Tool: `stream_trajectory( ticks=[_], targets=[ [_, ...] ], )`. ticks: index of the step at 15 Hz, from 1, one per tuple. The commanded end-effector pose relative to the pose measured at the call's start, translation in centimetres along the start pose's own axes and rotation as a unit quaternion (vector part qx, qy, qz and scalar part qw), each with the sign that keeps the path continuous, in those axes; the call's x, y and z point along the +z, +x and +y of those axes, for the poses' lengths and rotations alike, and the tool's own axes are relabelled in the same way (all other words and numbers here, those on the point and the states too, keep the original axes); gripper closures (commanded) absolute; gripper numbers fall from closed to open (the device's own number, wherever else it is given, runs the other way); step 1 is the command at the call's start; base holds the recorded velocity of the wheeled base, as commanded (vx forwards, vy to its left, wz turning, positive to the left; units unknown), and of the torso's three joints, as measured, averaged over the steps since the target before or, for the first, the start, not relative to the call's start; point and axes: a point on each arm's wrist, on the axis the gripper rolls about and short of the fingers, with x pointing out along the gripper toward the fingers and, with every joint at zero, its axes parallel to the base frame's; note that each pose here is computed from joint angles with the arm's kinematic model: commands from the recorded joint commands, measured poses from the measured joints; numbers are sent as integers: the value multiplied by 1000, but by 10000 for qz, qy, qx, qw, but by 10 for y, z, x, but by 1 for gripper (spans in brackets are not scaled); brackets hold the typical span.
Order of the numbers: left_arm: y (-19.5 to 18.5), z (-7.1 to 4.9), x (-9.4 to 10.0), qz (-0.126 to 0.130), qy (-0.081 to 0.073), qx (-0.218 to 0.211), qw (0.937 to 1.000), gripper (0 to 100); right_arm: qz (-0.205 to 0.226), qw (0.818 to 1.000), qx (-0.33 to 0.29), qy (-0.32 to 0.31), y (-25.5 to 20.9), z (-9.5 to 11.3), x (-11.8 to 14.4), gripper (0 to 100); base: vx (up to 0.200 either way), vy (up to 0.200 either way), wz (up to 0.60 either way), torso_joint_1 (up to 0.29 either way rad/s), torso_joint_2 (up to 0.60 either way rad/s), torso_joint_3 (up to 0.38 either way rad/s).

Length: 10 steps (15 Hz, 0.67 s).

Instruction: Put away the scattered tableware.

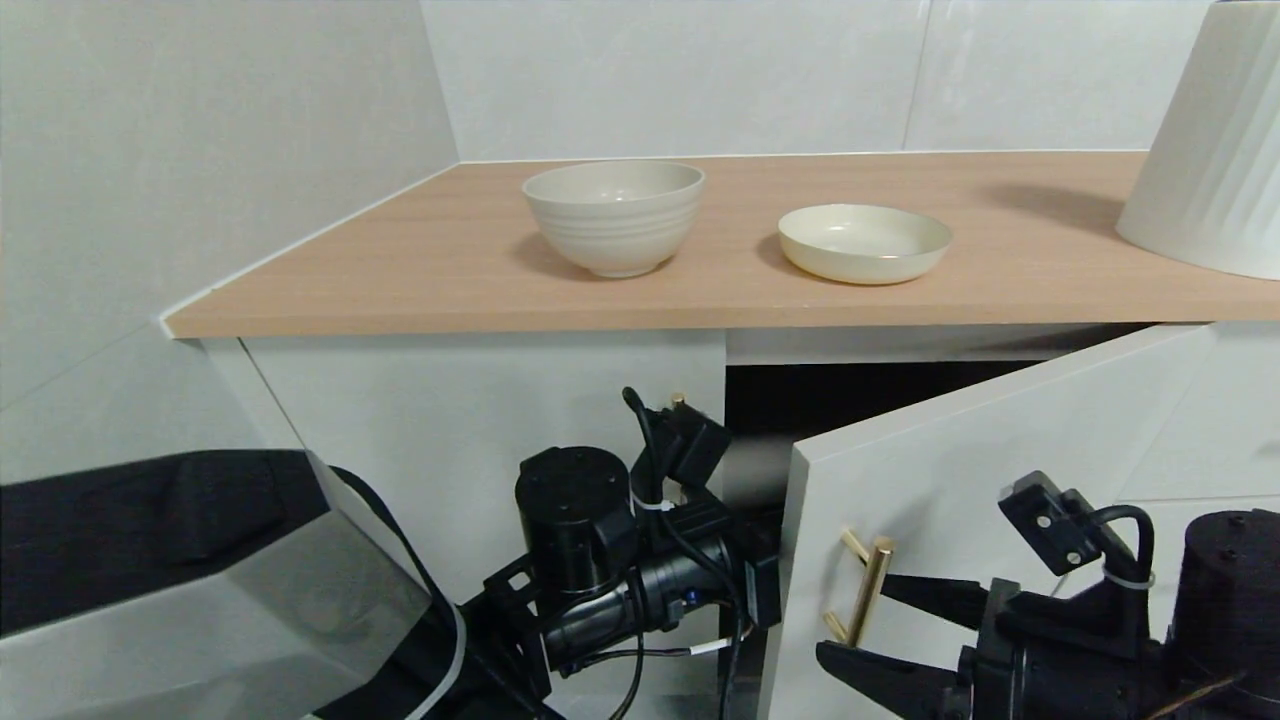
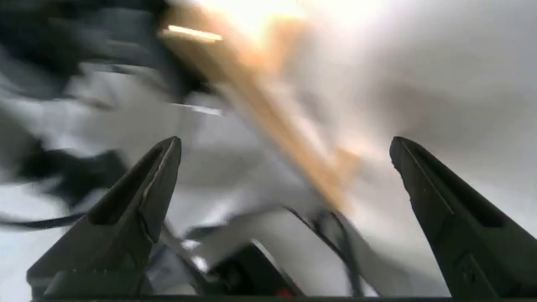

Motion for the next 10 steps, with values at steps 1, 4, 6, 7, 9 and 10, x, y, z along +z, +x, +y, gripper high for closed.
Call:
stream_trajectory(
  ticks=[1, 4, 6, 7, 9, 10],
  targets=[
    [3, -5, -1, 34, 1, -80, 10000, 100, -213, 9983, -550, -2, -31, 7, 7, 0, 0, 0, 0, 0, 0, 0],
    [1, -5, -3, 73, 117, -61, 9999, 100, -419, 9978, -507, -60, -59, 19, 19, 0, 0, 0, 0, 0, 0, 0],
    [0, -5, -5, 113, 155, -43, 9998, 100, -426, 9976, -523, -159, -74, 26, 29, 0, 0, 0, 0, 0, 0, 0],
    [-2, -5, -5, 126, 150, -39, 9998, 100, -419, 9976, -525, -157, -78, 29, 34, 0, 0, 0, 0, 0, 0, 0],
    [-7, -8, -2, 120, 153, -41, 9998, 100, -433, 9976, -521, -160, -82, 32, 39, 0, 0, 0, 0, 0, 0, 0],
    [-8, -10, -1, 145, 146, -50, 9998, 100, -426, 9976, -523, -159, -82, 32, 39, 0, 0, 0, 0, 0, 0, 0]
  ],
)
